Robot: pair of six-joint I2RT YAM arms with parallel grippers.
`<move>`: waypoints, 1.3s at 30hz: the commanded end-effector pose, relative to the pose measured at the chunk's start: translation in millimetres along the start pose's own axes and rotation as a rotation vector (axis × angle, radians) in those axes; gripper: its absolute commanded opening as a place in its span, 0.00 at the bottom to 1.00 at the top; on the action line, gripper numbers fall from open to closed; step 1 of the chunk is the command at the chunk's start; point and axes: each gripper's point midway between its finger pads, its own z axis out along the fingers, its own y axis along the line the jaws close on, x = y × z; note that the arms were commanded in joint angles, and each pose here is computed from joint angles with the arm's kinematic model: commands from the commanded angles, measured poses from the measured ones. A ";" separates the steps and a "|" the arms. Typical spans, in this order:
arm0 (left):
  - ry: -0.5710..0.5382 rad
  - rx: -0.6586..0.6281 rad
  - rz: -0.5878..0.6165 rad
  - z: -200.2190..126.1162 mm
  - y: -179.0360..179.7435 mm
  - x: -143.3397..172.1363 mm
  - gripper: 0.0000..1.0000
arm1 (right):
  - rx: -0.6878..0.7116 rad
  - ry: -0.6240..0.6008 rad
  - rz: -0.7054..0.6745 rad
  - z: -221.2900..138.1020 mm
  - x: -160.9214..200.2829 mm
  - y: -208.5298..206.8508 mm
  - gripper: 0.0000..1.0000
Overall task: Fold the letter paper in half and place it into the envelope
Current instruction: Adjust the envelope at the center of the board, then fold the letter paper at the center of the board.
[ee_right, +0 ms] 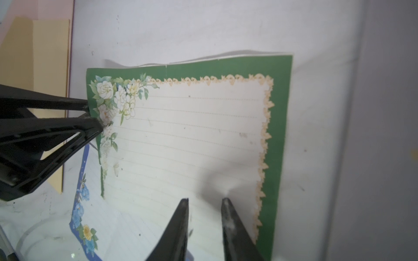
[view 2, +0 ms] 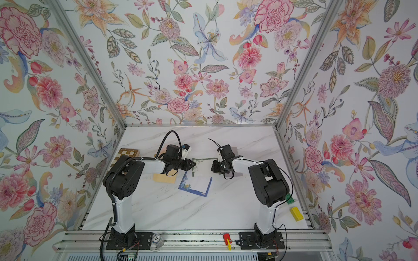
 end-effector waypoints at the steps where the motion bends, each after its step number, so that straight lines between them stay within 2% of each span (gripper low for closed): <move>1: 0.087 0.001 -0.061 8.3 10.3 29.6 0.27 | 0.038 0.101 0.045 8.6 33.7 -11.3 0.29; 23: -0.039 0.182 -0.064 -14.0 -30.0 -2.5 0.28 | 0.049 0.119 0.104 11.2 42.0 -15.9 0.29; 39: -0.065 0.192 -0.079 -25.6 -32.5 -6.1 0.28 | 0.061 0.137 0.112 14.6 46.3 -20.1 0.29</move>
